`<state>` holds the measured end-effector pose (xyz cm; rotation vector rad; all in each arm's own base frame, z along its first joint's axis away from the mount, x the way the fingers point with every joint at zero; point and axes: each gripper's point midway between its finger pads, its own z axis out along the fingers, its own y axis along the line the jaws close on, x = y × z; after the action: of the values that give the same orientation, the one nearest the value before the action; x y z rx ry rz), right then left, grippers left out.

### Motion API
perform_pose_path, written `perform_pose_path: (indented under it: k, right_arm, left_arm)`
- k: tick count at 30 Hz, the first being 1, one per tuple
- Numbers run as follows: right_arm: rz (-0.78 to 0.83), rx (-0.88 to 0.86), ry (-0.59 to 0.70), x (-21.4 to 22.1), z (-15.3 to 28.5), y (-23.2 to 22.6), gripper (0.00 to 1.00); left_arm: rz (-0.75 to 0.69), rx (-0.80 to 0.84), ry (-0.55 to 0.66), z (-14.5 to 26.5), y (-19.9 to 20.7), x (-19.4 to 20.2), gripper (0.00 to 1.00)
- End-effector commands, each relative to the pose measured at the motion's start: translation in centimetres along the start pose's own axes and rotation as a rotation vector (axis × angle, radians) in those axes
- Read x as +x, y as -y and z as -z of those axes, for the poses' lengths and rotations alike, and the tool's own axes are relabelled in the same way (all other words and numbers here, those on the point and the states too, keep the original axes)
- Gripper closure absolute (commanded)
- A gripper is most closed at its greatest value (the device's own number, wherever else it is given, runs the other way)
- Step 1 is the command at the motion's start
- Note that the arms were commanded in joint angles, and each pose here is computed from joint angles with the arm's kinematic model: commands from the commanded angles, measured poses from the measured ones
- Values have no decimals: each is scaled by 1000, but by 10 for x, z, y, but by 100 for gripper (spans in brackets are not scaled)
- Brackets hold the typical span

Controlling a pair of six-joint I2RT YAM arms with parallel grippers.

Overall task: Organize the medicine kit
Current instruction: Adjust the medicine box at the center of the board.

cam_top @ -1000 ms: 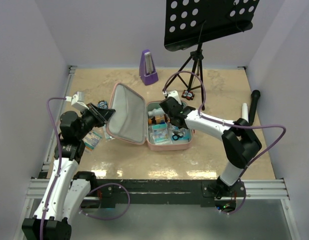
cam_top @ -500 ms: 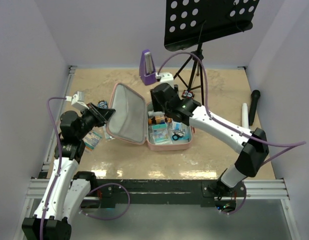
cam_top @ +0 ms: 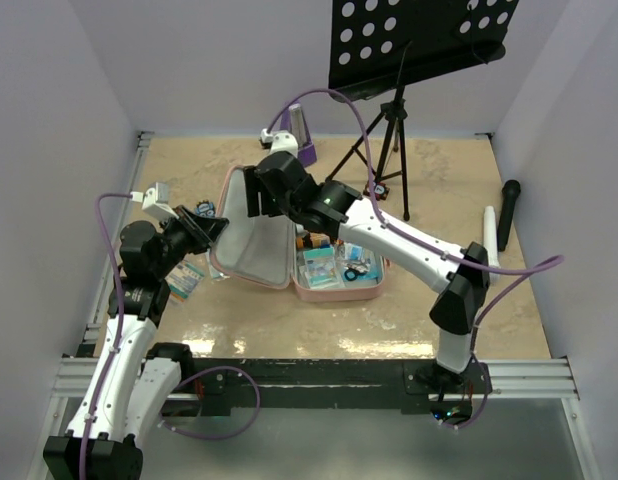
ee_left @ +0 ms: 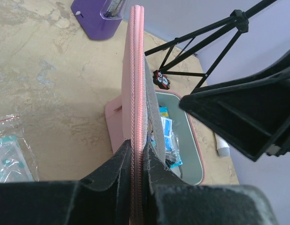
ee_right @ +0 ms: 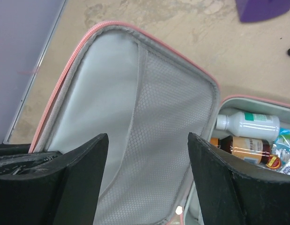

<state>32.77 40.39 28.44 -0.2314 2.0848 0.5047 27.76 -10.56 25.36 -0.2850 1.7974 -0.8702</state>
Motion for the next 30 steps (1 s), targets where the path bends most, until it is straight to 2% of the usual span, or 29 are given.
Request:
perform_pose_path:
  k: [1, 10, 22, 30]
  right_arm:
    - [0, -33, -38, 8, 0, -22, 27]
    - [50, 26, -76, 24, -18, -20, 33]
    - [115, 112, -115, 40, -29, -3, 57]
    - [127, 180, -65, 22, -19, 9, 78]
  left_arm:
    - [-70, 46, 74, 2, 17, -23, 100]
    - [-86, 56, 69, 2, 20, -24, 100]
    - [-87, 43, 58, 2, 14, -19, 100]
    - [-86, 12, 57, 0, 8, -19, 100]
